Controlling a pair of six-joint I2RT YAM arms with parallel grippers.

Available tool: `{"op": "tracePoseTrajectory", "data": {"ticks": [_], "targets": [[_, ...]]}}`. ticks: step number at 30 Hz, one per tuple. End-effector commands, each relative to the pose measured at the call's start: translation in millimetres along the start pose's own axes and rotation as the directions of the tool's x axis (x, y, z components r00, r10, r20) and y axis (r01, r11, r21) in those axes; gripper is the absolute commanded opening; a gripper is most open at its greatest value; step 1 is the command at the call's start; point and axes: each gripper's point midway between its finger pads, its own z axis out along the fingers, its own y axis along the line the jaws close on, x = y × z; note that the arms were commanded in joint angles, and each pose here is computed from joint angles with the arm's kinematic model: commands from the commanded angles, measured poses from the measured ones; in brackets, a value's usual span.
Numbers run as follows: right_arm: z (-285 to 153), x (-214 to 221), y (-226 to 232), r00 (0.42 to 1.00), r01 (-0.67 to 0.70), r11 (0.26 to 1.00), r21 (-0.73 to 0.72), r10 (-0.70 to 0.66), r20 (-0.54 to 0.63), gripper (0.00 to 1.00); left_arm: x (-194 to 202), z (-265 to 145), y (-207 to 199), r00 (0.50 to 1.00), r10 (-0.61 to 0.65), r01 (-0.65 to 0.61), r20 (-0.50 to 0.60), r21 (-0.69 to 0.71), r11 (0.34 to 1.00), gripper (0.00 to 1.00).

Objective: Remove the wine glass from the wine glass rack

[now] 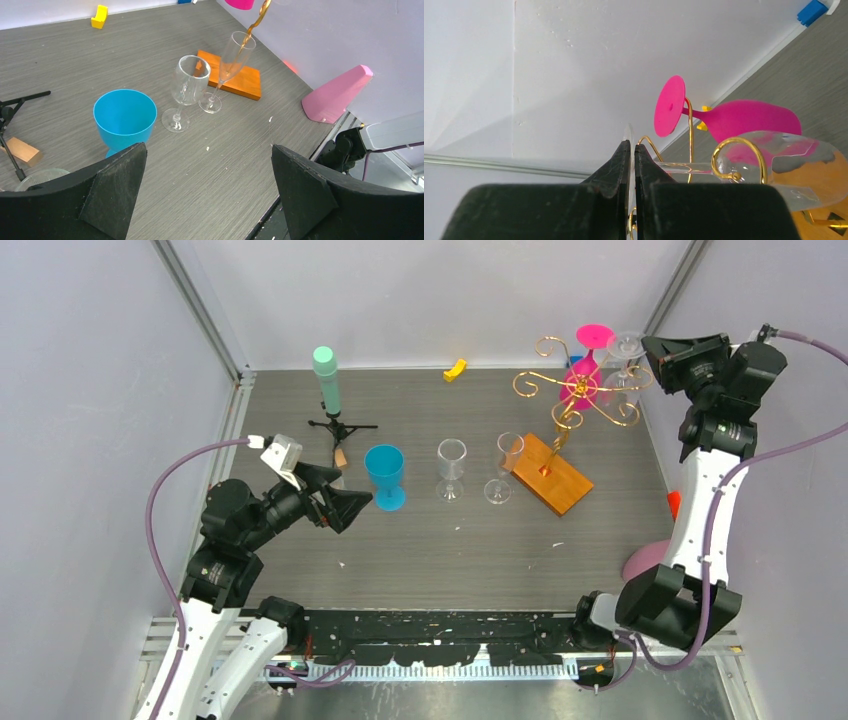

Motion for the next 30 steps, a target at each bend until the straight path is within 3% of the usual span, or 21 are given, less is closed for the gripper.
{"op": "tracePoseTrajectory", "data": {"ticks": [1,14,22,30], "targets": [[6,-23,39,0.995,0.063,0.988,-0.139,-0.051,0.089,0.0,-12,-2,-4,0.999,0.01,-0.01,0.042,0.007,1.0,0.98],[9,-64,24,0.956,0.088,0.996,0.014,-0.088,0.278,0.0,-13,-3,-6,0.999,-0.005,0.004,0.047,0.008,1.0,0.98],[-49,-82,4,0.876,0.036,0.976,0.216,-0.135,0.464,0.0,-13,-3,-7,0.999,-0.007,0.007,0.038,0.01,1.0,0.98],[-103,-64,9,0.859,0.019,0.969,0.245,-0.142,0.492,0.0,-10,-4,-4,0.999,-0.028,0.028,0.015,-0.012,1.0,0.98]]}}
